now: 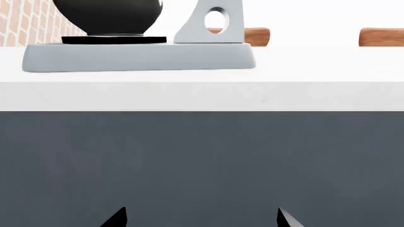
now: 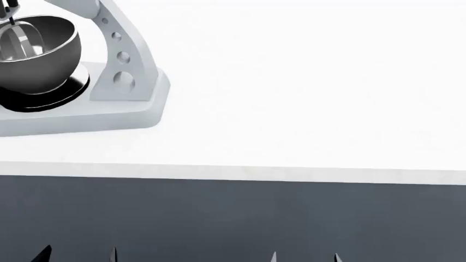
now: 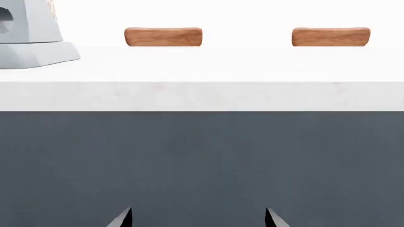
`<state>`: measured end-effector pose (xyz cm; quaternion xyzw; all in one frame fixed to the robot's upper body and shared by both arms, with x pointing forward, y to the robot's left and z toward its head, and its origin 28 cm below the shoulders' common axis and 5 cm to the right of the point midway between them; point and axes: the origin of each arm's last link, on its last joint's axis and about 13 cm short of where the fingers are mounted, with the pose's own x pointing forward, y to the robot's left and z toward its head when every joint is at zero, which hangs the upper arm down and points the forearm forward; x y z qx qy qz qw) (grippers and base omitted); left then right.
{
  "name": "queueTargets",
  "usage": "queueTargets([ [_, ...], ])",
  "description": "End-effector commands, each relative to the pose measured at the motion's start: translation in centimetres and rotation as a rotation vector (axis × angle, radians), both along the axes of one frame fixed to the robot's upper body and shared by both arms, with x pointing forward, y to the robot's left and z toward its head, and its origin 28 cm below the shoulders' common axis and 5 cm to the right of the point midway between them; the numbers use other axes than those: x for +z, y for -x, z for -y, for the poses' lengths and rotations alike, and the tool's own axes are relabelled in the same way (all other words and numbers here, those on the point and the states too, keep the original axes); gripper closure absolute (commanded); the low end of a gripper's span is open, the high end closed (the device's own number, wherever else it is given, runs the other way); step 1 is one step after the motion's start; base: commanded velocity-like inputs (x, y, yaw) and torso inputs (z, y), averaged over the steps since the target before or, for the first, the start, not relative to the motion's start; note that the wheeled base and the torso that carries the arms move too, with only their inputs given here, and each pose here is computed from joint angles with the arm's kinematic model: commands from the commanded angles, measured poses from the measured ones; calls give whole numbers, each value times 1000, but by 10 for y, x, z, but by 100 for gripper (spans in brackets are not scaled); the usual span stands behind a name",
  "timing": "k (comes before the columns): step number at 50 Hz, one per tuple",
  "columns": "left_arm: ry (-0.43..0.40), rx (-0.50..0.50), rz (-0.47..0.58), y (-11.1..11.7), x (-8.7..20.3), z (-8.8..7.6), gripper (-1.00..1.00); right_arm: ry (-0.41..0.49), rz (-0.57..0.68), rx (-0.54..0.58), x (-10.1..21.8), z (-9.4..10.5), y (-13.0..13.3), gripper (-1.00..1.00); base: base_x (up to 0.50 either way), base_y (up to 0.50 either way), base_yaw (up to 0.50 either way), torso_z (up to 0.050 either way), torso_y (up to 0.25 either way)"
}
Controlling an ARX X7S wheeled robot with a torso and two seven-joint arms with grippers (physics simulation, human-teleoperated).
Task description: Open the stand mixer head.
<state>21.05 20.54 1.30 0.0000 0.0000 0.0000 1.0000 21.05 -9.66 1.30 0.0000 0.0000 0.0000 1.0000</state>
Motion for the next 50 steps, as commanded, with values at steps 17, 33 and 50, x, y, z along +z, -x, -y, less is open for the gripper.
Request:
queueTargets([
  [17,81,-13,15,-2,-1,1,-100,-9,-57,46,-1,-2,-2,-100,0,0,0,0,0],
  [33,65,-17,56,-2,2,0,-100,91,-59,23,-2,-1,-3,-100,0,288,0,0,0],
  [50,42,-31,55,-1,-5,2,-100,60,-65,35,-3,-1,-3,-100,0,474,0,0,0],
])
